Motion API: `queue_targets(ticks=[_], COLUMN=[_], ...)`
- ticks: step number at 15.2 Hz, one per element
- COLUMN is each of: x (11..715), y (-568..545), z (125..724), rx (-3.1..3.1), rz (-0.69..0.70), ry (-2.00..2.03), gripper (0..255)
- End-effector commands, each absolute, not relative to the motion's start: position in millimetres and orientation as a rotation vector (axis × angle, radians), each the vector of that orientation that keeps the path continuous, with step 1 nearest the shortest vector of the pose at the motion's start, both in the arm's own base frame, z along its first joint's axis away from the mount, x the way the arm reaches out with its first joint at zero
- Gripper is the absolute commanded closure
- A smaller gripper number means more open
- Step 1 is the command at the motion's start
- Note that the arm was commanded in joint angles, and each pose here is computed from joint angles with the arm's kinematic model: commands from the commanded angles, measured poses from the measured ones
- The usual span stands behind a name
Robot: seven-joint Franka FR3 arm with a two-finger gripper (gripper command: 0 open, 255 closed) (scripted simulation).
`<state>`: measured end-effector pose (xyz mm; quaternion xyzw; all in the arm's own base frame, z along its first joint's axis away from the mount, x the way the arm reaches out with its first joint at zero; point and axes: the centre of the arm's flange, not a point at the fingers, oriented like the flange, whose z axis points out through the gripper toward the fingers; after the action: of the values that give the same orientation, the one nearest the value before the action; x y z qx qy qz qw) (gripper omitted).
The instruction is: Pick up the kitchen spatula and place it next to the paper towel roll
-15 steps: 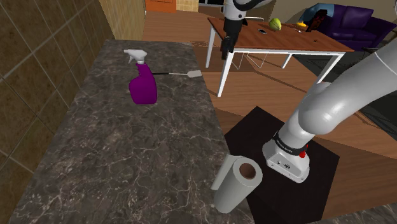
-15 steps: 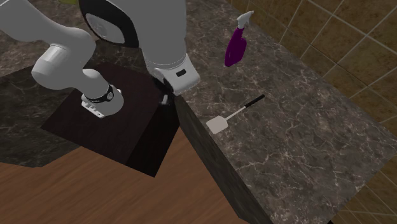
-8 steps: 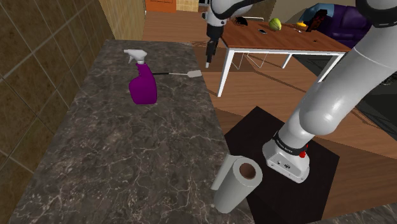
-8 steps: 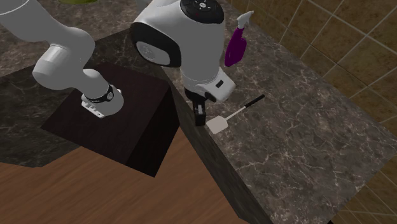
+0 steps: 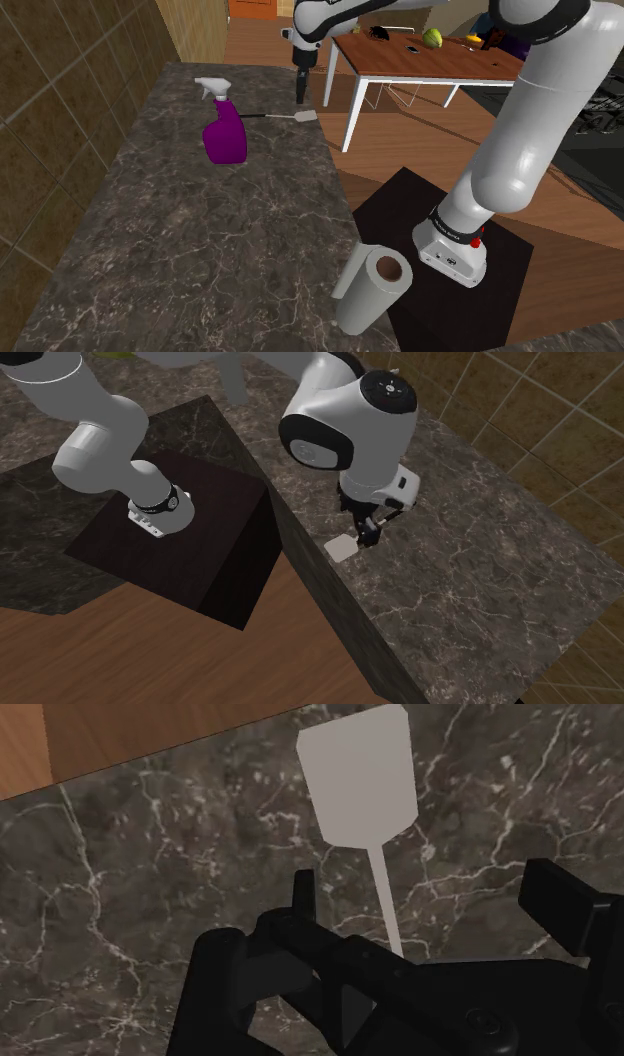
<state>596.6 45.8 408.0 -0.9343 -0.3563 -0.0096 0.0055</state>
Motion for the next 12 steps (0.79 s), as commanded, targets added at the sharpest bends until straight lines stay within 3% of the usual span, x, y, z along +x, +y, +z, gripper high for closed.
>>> queue_targets(ticks=[1, 12], x=[611, 647], y=[61, 102], z=[399, 347], rx=[-2.881, -2.773], rz=[-0.05, -0.092], ry=[-1.209, -1.407], gripper=[0, 0])
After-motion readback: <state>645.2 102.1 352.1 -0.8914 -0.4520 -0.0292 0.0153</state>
